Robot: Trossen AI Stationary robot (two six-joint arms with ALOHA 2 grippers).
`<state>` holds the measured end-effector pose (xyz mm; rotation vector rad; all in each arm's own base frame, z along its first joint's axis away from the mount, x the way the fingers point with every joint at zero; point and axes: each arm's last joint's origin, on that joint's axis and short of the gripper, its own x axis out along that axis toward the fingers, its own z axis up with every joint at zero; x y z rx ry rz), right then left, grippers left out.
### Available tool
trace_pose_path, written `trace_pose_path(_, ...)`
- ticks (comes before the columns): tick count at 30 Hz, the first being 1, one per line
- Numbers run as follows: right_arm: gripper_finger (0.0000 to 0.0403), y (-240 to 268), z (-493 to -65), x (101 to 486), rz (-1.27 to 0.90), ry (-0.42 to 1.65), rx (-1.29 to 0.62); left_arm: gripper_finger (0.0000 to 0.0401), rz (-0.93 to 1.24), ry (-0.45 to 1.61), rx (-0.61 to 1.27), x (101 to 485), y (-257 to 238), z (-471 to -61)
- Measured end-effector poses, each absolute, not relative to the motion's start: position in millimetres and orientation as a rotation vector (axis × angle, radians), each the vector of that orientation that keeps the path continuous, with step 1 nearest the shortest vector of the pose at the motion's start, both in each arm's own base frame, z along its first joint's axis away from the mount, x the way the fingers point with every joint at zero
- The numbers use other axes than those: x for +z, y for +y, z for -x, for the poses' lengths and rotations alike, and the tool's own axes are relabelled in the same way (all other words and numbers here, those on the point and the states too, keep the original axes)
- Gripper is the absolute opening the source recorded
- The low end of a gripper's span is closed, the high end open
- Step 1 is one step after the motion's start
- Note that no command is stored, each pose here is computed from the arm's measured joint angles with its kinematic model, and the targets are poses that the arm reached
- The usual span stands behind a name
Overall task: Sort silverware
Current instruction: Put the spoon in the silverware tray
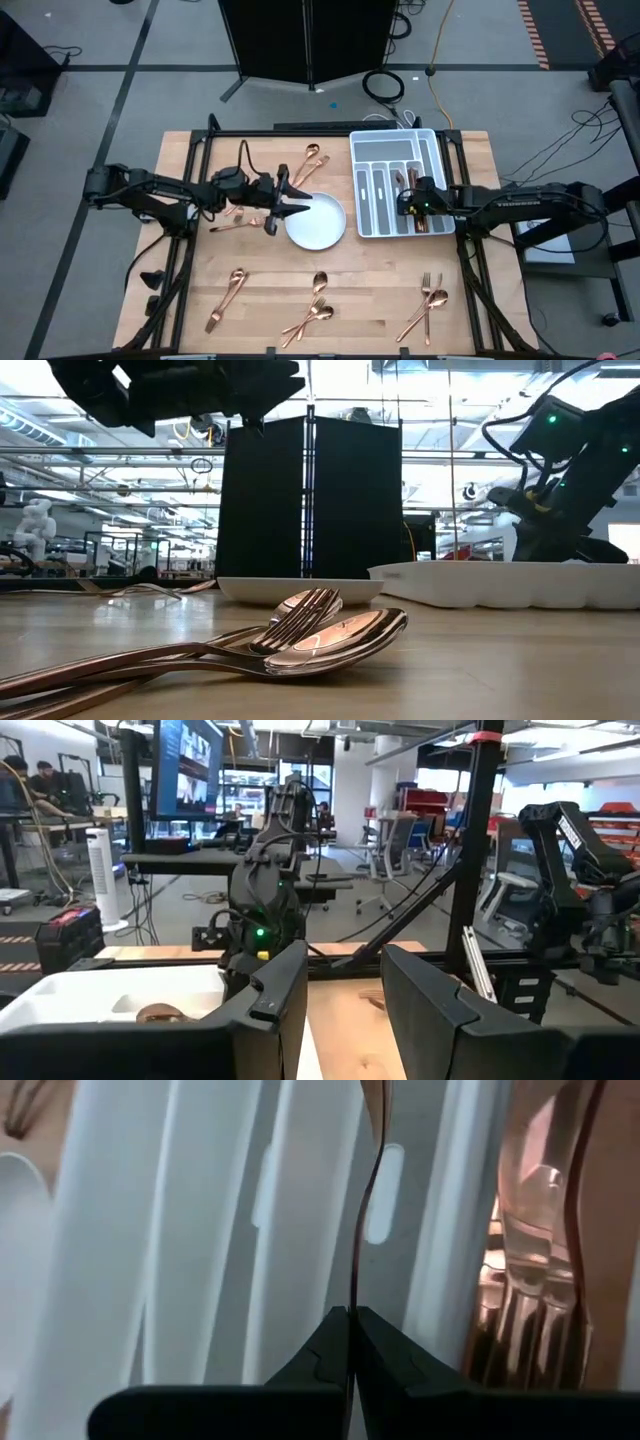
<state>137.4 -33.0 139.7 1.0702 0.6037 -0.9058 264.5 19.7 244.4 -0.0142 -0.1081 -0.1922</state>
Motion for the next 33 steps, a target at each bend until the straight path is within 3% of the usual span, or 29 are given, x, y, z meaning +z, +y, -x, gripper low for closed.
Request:
trace_pose_path(8, 0.0017, -38, -143, 135, -1.045, 0.608, -0.914, 0.0122, 0.013, -0.109, -0.192, 244, 20, -265)
trace_pose_path(18, 0.0080, -41, -145, 138, -0.954, 0.643, -0.909, 0.0122, 0.014, -0.109, -0.195, 244, 19, -265)
trace_pose_path(28, 0.0090, -45, -149, 193, -0.718, 0.773, -0.959, 0.0122, 0.033, -0.061, -0.193, 240, 19, -265)
trace_pose_path(33, 0.0089, -42, -156, 221, -0.644, 0.775, -0.885, 0.0122, 0.078, 0.053, -0.039, 232, 23, -263)
